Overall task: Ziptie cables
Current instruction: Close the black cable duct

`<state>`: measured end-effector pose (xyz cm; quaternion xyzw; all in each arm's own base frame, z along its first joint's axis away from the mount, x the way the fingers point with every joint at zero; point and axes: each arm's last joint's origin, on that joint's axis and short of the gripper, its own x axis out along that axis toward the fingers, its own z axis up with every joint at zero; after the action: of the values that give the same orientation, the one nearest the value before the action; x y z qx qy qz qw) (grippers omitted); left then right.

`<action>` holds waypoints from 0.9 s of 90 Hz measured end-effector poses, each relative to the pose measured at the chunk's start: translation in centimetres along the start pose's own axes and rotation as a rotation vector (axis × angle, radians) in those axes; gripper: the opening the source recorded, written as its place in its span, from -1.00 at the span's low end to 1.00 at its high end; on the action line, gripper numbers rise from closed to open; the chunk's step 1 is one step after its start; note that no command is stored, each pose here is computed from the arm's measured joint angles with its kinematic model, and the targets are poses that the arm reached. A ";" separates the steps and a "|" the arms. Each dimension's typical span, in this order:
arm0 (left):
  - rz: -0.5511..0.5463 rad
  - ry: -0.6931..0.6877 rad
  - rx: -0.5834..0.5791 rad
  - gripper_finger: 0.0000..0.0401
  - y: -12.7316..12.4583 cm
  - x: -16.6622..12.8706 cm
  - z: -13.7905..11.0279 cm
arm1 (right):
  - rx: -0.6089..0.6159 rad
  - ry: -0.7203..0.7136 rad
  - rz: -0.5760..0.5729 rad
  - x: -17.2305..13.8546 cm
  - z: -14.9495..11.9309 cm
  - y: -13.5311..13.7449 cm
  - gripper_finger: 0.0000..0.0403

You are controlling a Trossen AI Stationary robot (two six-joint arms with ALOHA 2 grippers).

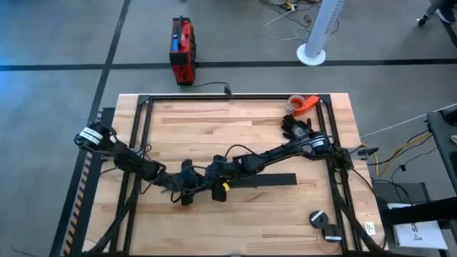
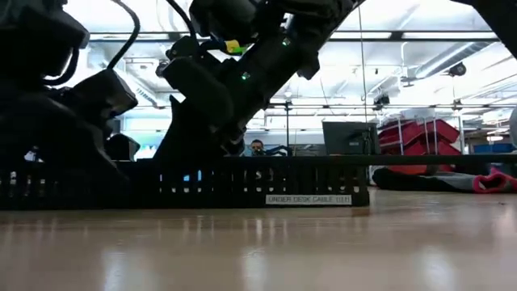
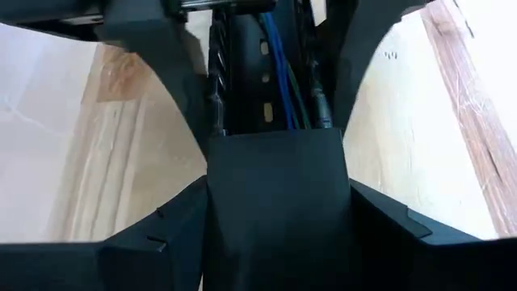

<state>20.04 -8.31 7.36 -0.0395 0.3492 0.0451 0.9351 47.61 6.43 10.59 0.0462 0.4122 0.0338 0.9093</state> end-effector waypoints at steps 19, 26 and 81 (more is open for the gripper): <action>-0.035 0.009 0.006 0.03 0.1 -0.7 0.2 | -0.002 -0.005 -0.003 0.0 0.0 -0.1 0.08; -0.049 0.032 0.032 0.28 0.2 -0.9 0.1 | 0.004 -0.011 -0.006 0.1 0.1 -0.1 0.08; -0.013 0.114 0.024 0.08 0.4 -1.5 -0.6 | 0.012 -0.004 -0.011 0.1 0.0 -0.3 0.08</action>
<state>18.50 -8.05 7.83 -0.0330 0.4021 0.0323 0.9145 47.68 6.16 10.52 0.0493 0.4106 0.0264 0.9101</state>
